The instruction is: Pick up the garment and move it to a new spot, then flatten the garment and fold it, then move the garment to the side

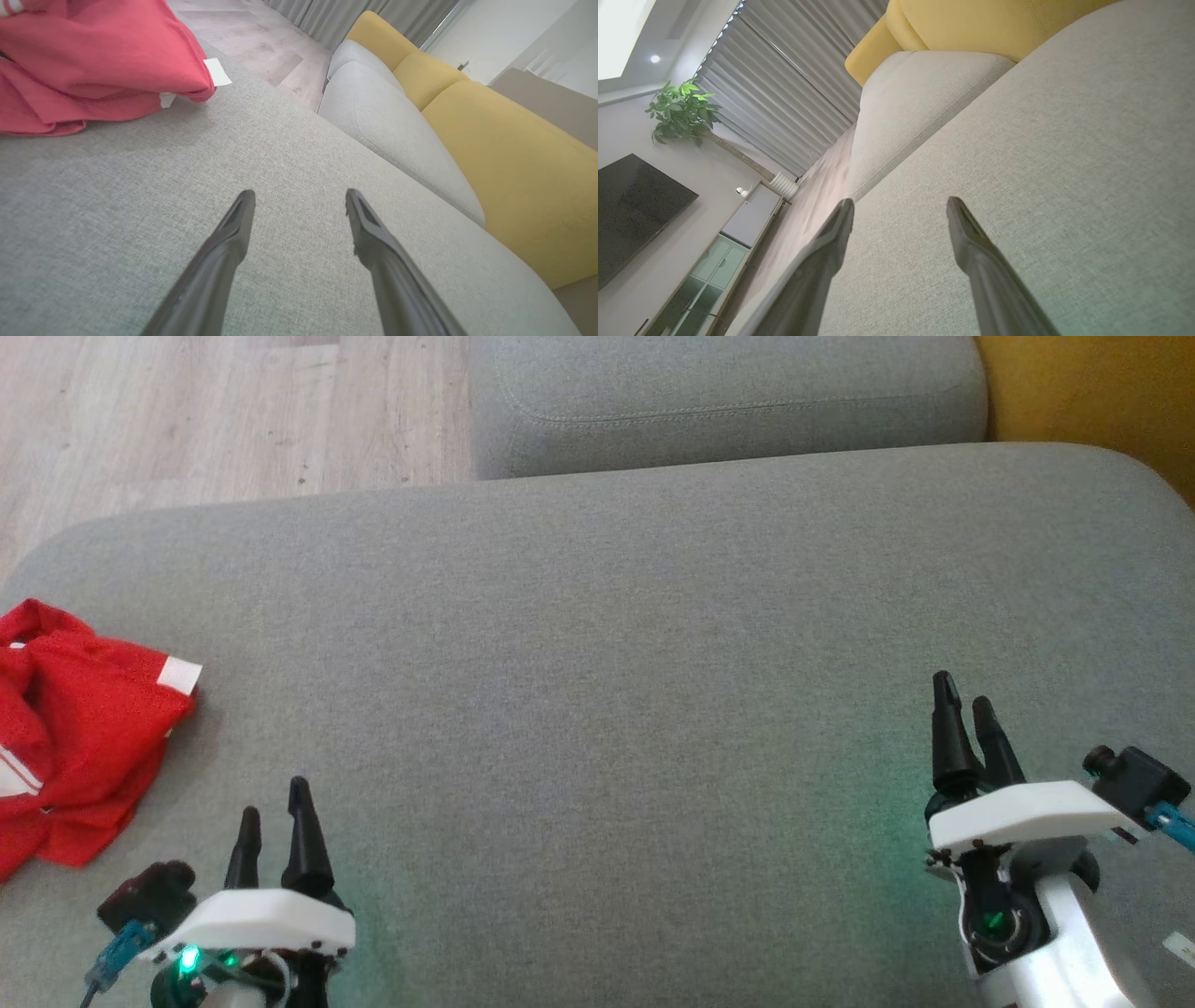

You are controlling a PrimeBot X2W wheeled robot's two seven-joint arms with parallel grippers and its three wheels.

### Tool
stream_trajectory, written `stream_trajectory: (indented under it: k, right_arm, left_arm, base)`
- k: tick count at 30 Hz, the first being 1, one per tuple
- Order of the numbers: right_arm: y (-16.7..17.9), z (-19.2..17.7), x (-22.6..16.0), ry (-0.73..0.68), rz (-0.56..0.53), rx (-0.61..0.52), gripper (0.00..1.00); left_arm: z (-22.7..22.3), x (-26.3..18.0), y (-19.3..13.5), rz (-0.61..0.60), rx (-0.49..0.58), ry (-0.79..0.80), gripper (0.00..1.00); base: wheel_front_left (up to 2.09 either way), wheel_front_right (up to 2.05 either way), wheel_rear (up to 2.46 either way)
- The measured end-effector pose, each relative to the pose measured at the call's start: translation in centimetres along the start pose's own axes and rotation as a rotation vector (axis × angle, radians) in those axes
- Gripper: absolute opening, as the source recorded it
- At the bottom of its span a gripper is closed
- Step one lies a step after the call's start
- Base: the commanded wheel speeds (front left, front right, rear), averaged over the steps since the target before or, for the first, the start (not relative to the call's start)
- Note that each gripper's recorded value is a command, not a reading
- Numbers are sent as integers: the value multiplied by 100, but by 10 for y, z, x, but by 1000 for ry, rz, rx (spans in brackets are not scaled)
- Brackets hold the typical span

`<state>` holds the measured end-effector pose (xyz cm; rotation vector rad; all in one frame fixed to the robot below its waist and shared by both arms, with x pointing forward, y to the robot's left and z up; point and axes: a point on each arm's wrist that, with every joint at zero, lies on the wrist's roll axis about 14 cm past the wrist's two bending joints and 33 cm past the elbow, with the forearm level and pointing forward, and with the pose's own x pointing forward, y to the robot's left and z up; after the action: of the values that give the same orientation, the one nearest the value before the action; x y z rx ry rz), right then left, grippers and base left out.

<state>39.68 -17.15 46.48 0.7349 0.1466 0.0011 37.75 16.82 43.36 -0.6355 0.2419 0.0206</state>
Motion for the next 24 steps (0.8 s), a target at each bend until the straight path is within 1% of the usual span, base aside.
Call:
stream_trajectory:
  k: [4,5,7,15,20,24]
  right_arm:
    - [1,0,1,-3,5,-55,100]
    - [3,0,3,-1,12,-87,100]
    - [4,1,4,-6,18,-115,100]
    - [4,-3,5,2,25,-229,100]
    - [10,1,11,-8,45,-301,100]
    - [11,1,11,-11,51,-341,100]
  left_arm:
    - [-2,0,-1,-5,55,1,100]
    - [-2,1,-2,-12,86,4,100]
    - [-2,2,-5,-21,117,3,100]
    - [3,8,-14,-48,226,-19,100]
    - [4,11,-18,-64,292,-25,100]
    - [1,11,-20,-69,331,-22,100]
  base:
    - [0,0,0]
    - [0,0,0]
    - [0,0,0]
    - [0,0,0]
    - [0,0,0]
    - [0,0,0]
